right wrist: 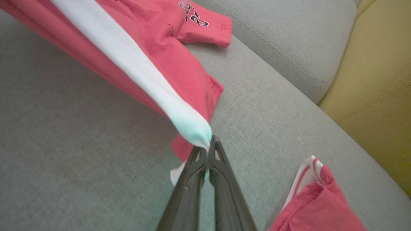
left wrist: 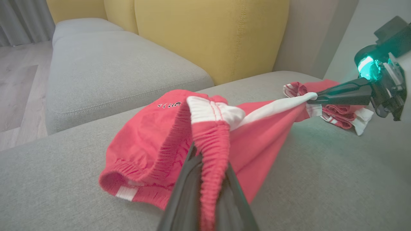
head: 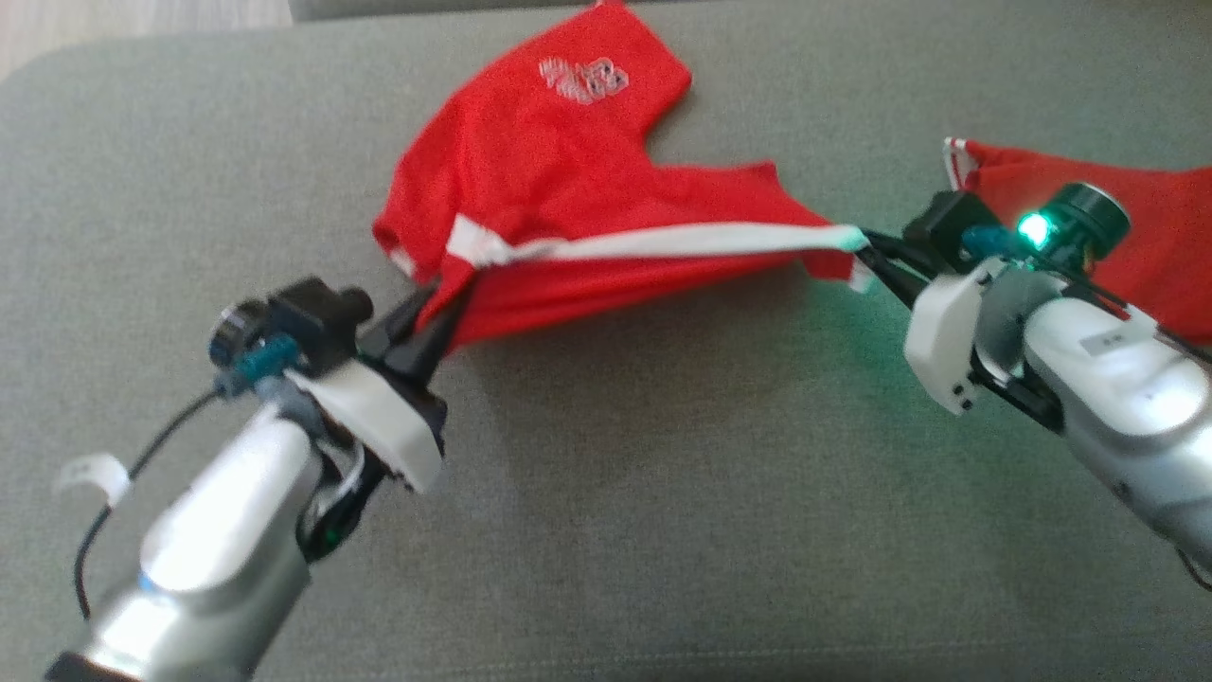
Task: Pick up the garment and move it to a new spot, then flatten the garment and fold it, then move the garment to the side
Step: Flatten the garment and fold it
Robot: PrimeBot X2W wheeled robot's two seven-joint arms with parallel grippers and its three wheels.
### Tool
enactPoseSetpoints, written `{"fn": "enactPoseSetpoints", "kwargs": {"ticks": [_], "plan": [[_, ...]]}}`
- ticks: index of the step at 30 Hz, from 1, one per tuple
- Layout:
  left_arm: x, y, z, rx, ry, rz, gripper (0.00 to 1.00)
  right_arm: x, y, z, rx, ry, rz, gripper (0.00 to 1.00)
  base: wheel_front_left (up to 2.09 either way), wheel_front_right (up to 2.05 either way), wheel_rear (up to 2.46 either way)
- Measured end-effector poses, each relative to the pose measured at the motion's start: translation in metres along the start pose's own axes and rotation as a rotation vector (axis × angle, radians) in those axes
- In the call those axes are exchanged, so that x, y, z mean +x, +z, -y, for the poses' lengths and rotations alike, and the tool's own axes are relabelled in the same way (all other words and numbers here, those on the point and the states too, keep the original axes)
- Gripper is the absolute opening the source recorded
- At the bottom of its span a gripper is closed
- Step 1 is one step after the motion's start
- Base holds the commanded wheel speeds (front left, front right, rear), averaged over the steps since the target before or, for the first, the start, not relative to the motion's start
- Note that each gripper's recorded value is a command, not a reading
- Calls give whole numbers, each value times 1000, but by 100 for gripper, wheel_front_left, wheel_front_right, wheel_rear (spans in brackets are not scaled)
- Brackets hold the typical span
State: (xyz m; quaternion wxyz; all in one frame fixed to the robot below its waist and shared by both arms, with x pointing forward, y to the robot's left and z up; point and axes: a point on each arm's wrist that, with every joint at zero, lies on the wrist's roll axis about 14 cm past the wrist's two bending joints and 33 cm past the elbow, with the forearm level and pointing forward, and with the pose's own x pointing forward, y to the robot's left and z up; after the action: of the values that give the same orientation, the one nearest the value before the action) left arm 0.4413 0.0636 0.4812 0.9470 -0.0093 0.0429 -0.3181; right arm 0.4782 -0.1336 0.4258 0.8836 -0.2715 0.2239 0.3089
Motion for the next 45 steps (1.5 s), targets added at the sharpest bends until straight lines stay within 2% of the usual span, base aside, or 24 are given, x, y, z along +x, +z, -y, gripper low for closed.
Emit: {"fn": "enactPoseSetpoints", "kwargs": {"ticks": [14,22,27,34,39,45], "plan": [[-43,-4,61,-32,-77,16,0,-80,-23,-14,-10,66,-131,0,0,0,0],[-70,-6,101,-95,-115,37,0,-133,-49,-40,27,127,-248,0,0,0,0],[-81,-9,124,-130,-149,34,0,-155,-58,-43,21,141,-305,0,0,0,0],[-80,-1,114,-134,-95,61,0,-152,-43,-37,-17,146,-282,0,0,0,0],[-79,6,103,-147,-46,87,0,-137,-12,-20,-129,120,-222,0,0,0,0],[-75,16,85,-163,17,127,0,-110,18,-14,-242,133,-168,0,0,0,0]]}}
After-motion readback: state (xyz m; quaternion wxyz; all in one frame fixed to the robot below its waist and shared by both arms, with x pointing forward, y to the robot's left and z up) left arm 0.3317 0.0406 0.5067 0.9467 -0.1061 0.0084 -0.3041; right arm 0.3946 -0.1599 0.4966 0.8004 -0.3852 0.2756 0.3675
